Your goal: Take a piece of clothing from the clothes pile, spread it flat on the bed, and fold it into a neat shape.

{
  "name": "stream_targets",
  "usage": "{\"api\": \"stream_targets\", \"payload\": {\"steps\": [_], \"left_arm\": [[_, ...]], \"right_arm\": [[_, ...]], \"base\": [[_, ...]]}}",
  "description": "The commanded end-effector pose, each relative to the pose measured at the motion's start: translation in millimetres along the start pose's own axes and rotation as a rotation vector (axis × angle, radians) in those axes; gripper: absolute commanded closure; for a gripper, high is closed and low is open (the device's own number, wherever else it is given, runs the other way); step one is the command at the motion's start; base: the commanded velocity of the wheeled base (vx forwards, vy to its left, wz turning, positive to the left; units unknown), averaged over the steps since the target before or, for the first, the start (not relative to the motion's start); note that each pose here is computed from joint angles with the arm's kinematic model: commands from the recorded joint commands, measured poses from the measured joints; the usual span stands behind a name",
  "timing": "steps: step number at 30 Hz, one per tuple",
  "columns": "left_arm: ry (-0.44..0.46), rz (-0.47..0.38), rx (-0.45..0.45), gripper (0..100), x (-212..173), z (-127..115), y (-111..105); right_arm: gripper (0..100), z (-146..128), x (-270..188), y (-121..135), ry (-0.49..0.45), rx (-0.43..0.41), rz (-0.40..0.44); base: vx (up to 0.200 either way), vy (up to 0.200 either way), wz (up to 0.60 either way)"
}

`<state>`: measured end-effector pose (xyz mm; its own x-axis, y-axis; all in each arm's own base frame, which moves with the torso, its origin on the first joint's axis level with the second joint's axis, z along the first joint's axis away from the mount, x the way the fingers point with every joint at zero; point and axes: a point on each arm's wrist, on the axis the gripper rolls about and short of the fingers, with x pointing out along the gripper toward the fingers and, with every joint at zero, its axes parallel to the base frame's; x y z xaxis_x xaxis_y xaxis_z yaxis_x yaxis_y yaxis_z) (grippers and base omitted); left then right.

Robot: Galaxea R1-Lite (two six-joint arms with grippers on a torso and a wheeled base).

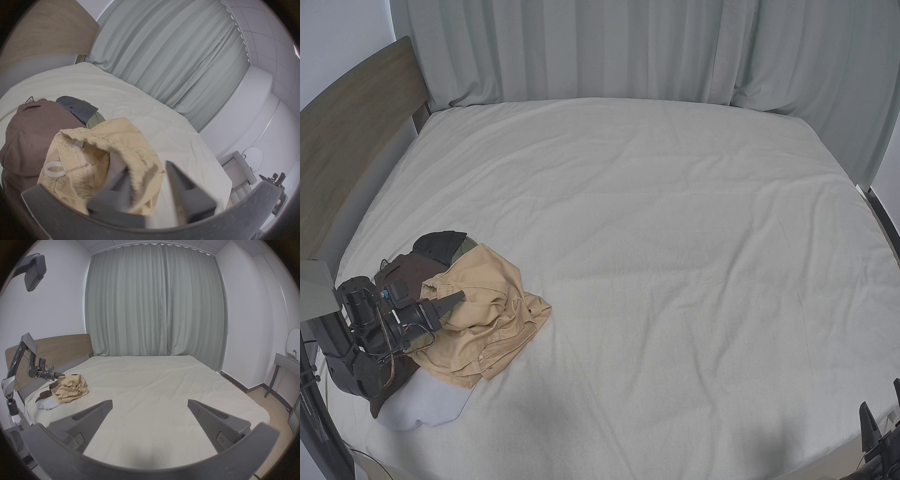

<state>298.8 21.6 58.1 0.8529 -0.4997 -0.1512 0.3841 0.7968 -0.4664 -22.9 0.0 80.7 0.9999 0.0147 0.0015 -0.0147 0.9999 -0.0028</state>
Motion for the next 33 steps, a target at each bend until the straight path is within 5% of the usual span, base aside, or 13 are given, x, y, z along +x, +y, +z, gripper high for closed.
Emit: {"api": "stream_targets", "payload": {"steps": [1, 12, 33], "left_arm": [[0.003, 0.001, -0.004, 100, 0, -1, 1], [-0.043, -0.044, -0.065, 100, -12, 11, -19], [-0.08, -0.124, -0.004, 100, -36, 22, -63]], "right_arm": [[0, -5, 0, 0, 0.001, 0.0, 0.001], [0, -5, 0, 0, 0.001, 0.0, 0.001], [0, -5, 0, 0, 0.001, 0.0, 0.001]], "base": [[0.0, 0.0, 0.0], [0.0, 0.0, 0.0], [0.0, 0.0, 0.0]]}}
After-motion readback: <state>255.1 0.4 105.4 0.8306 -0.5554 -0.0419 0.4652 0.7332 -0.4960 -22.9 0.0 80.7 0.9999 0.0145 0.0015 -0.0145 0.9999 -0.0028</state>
